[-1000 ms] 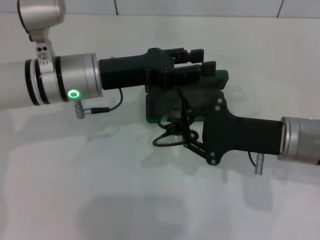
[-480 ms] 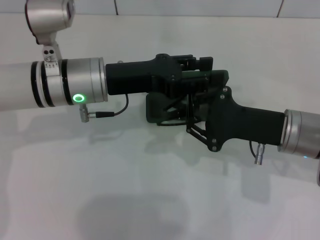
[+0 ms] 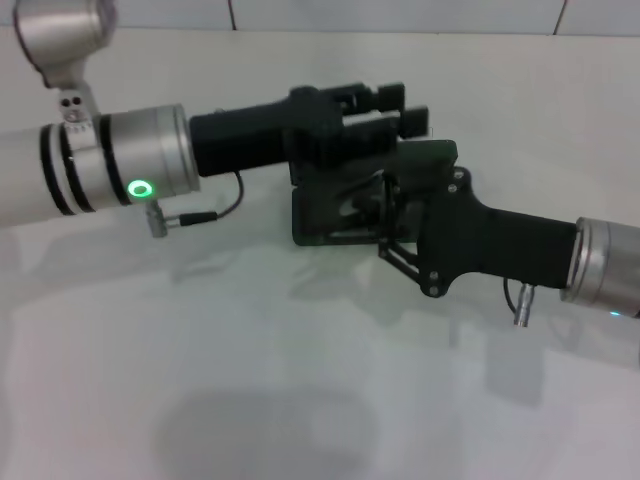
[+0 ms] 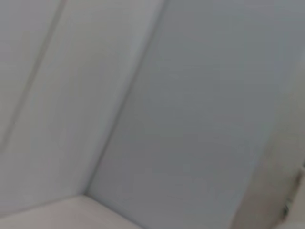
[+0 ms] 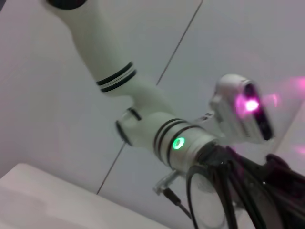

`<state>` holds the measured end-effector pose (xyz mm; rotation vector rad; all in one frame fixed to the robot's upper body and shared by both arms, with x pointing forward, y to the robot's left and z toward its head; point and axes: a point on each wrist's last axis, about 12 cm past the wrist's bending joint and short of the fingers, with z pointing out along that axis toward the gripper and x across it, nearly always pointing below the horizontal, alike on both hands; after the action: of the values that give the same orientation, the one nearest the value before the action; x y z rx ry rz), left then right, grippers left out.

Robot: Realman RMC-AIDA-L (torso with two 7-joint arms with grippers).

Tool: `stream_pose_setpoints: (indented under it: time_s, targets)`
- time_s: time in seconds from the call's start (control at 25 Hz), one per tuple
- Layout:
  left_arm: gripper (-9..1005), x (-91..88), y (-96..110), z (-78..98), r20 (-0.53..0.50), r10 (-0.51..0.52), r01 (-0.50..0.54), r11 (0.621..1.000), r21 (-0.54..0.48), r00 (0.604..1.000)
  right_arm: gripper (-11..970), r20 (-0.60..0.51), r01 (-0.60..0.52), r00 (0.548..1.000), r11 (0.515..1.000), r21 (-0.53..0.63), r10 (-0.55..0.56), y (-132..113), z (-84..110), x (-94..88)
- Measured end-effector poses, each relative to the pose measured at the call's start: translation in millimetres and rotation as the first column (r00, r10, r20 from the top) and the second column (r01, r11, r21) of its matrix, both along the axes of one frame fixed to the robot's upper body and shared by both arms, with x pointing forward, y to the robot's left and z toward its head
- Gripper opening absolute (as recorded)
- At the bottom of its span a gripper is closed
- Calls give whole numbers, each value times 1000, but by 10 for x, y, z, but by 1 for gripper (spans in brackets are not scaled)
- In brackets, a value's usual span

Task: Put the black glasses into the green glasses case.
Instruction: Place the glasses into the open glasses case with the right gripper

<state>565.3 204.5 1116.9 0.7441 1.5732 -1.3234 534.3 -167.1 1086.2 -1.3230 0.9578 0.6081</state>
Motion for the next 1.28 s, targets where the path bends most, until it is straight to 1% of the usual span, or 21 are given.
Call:
stream_pose_setpoints:
  time_s: [0.08,0.24,0.52,0.76,1.0,1.08,1.16,1.28]
  targets:
    - [581,-3,77,-7,11,39,-39,999,-18,999,158,-8,17,1000,1000,22,-17,-24,3,-8]
    - [581,-12,139,-22,19,68,-68,997,-22,997,159,-16,30,999,999,33,-30,-47,-7,-20]
    - [581,-29,62,-51,19,24,-24,1000,17,1000,161,-26,51,998,997,55,-50,-48,16,5]
    - [581,-53,1,-62,16,-20,20,999,39,1000,163,-54,63,997,997,50,-60,-58,-5,22]
    - [580,-58,-11,-64,17,-30,29,999,45,999,165,-54,64,997,997,49,-61,-58,-5,26]
    - [580,-48,-2,-60,21,-21,20,999,43,1000,166,-53,60,997,997,47,-57,-53,-9,21]
    - [580,-24,36,-47,26,12,-12,999,30,1000,167,-48,53,998,998,37,-52,-47,-22,11]
    - [580,17,188,-53,37,122,-122,992,-12,992,168,-44,85,995,996,2,-85,-62,-66,39]
